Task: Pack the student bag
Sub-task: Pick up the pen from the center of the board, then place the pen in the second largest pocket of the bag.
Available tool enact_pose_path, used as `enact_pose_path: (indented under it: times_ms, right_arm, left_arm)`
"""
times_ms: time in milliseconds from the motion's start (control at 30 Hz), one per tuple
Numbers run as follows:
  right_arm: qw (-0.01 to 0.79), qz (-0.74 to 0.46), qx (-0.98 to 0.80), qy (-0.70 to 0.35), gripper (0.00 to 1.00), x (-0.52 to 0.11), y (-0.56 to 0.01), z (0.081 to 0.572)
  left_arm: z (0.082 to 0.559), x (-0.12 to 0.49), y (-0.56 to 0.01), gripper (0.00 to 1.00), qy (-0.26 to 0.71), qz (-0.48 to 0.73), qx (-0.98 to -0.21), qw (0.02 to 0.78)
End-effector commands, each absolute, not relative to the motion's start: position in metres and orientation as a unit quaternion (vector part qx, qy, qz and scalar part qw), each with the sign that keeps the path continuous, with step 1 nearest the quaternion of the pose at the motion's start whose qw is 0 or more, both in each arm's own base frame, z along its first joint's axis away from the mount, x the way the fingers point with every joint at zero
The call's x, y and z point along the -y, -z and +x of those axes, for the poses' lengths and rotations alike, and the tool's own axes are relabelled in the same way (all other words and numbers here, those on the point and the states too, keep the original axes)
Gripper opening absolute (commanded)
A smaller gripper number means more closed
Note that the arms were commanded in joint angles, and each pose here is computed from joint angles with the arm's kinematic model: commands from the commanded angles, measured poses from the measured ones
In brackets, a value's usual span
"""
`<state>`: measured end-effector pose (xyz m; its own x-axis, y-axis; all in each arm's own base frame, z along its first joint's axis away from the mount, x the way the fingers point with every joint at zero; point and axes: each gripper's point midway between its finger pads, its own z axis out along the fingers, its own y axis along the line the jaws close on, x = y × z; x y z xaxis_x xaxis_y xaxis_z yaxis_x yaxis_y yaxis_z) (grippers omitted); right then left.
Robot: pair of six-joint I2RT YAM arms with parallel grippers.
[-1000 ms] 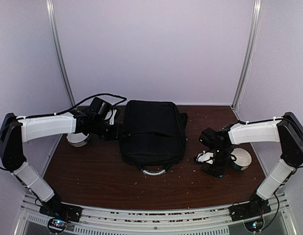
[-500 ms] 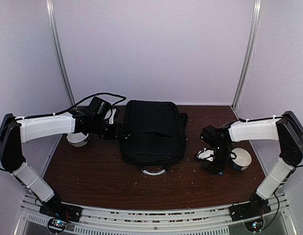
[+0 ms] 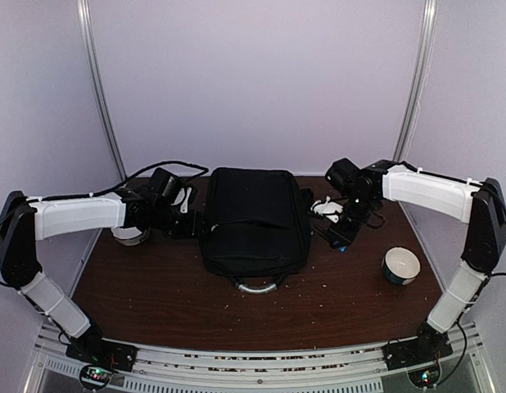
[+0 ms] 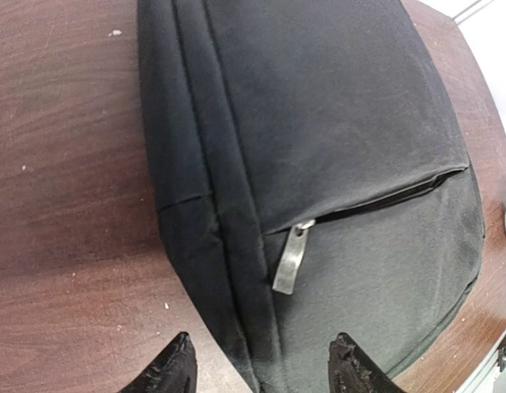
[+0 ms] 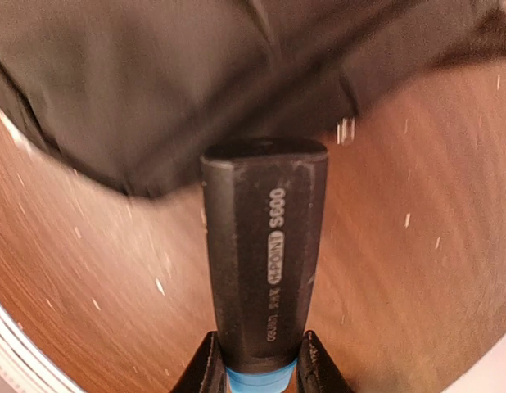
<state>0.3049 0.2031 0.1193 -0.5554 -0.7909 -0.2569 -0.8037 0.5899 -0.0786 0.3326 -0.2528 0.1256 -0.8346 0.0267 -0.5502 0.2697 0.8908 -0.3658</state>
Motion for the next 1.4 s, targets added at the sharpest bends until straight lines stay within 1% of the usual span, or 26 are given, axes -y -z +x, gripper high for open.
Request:
enact_pose_path:
  times_ms: [0,233,367,600,800,900,1067,1200,1300,1333,1367]
  right_arm:
    - [0.108,-0.468,-0.875,-0.061,0.18,-0.247,-0.12,0.3]
    - [0.069,-0.503,-0.856,-0.098,0.18,-0.309,-0.105,0.285]
    - [0.055,-0.495,-0.861,-0.106,0.18,-0.325,-0.098,0.291]
    - [0.056,-0.472,-0.874,-0.099,0.18,-0.34,-0.091,0.311]
    - [0.104,-0.456,-0.883,-0.044,0.2,-0.353,-0.092,0.352]
    - [0.121,-0.449,-0.885,-0.034,0.19,-0.357,-0.095,0.364]
    - [0.161,-0.424,-0.891,-0.03,0.2,-0.366,-0.105,0.387]
    - [0.178,-0.414,-0.891,-0.05,0.21,-0.376,-0.113,0.392]
    - [0.191,-0.41,-0.889,-0.078,0.25,-0.386,-0.126,0.395]
    - [0.191,-0.413,-0.886,-0.093,0.29,-0.391,-0.129,0.393]
    - [0.192,-0.419,-0.881,-0.11,0.36,-0.396,-0.134,0.39]
  left_arm:
    - [0.338,0.249,-0.141,0.57,0.236,0.056,-0.919,0.311]
    - [0.335,0.248,-0.134,0.57,0.24,0.052,-0.919,0.308]
    - [0.334,0.25,-0.131,0.57,0.245,0.053,-0.918,0.308]
    - [0.334,0.254,-0.123,0.57,0.254,0.054,-0.918,0.299]
    - [0.337,0.257,-0.125,0.57,0.255,0.056,-0.917,0.302]
    - [0.336,0.256,-0.126,0.57,0.252,0.059,-0.918,0.302]
    - [0.337,0.256,-0.124,0.57,0.249,0.058,-0.919,0.3]
    - [0.341,0.258,-0.128,0.56,0.251,0.054,-0.918,0.304]
    - [0.344,0.26,-0.131,0.56,0.251,0.054,-0.917,0.305]
    - [0.345,0.261,-0.131,0.56,0.251,0.055,-0.917,0.305]
    - [0.346,0.261,-0.131,0.57,0.251,0.055,-0.917,0.305]
